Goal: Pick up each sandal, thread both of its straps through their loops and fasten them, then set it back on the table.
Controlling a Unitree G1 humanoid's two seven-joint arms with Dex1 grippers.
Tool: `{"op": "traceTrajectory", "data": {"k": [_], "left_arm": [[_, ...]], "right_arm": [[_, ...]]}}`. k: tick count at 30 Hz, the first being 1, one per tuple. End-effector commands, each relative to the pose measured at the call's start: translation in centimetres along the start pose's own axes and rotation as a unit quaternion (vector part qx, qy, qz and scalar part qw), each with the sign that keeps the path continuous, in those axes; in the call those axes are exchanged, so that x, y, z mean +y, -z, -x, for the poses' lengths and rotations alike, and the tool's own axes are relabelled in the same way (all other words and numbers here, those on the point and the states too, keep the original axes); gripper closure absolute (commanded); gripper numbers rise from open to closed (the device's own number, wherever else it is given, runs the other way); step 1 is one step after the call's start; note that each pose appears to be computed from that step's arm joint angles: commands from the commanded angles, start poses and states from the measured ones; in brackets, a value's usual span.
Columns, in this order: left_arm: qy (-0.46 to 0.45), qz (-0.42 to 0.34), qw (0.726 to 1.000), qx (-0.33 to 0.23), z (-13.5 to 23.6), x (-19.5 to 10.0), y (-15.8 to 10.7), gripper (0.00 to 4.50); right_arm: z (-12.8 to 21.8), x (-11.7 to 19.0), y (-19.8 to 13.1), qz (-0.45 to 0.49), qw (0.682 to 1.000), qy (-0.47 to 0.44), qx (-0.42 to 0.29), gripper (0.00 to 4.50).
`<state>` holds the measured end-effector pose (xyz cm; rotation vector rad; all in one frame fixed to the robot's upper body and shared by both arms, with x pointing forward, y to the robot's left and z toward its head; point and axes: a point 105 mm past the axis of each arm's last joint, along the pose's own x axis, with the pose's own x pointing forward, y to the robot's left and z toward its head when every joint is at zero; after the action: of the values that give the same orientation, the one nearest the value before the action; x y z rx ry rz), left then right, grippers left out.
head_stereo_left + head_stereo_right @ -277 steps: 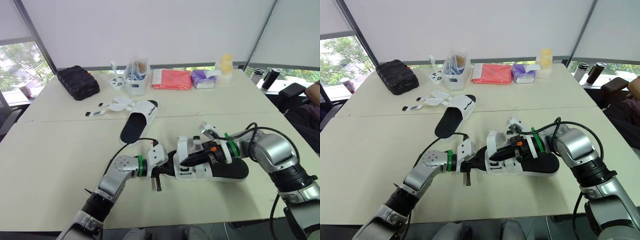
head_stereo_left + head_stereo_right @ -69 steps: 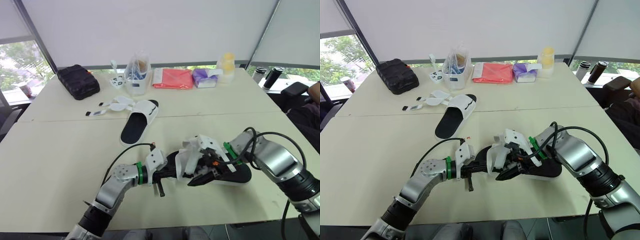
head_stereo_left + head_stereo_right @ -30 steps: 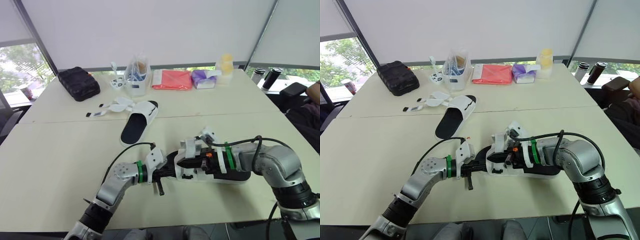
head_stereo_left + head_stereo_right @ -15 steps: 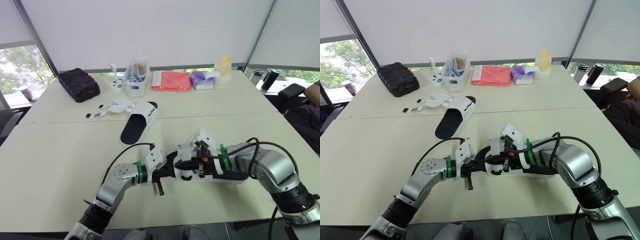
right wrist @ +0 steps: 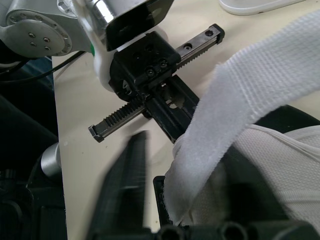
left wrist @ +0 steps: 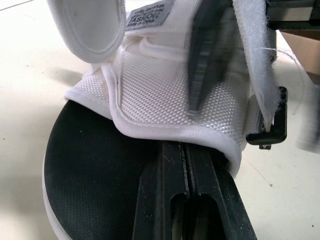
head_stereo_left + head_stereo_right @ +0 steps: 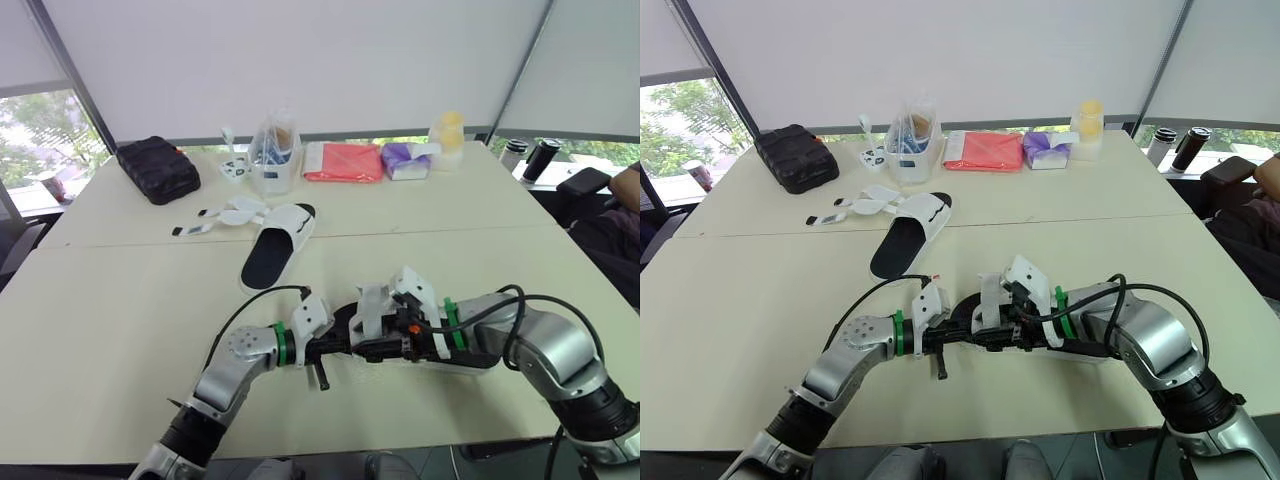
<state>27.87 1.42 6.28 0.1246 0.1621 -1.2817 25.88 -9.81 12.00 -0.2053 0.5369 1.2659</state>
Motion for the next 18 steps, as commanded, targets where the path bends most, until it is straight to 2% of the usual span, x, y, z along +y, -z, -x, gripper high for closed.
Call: {"op": "traceTrajectory", "data": {"k": [1,2,6,12,14,18], "left_arm": [[-0.002,0.028,0.999,0.045,0.1,-0.2,2.7,4.5],[0.0,0.026,0.999,0.045,0.1,-0.3,2.7,4.5],[0.012,0.021,0.998,0.049,0.1,-0.4,2.8,4.5],[0.048,0.005,0.997,0.06,0.1,-0.7,2.9,4.5],[0.052,0.003,0.997,0.061,0.2,-0.7,2.9,4.5],[0.063,0.0,0.996,0.067,0.3,-0.6,3.0,4.5]], "right_arm": [[0.8,0.5,-0.7,-0.039,0.999,-0.016,-0.033,0.65],[2.0,0.3,-1.8,-0.045,0.997,-0.005,-0.064,0.34],[4.8,0.6,-3.0,-0.06,0.992,0.022,-0.106,0.34],[9.4,1.4,-1.8,-0.096,0.982,0.099,-0.128,0.34],[9.8,1.9,-1.4,-0.108,0.981,0.103,-0.127,0.34],[8.2,6.0,2.4,-0.173,0.98,0.058,-0.079,0.34]]}}
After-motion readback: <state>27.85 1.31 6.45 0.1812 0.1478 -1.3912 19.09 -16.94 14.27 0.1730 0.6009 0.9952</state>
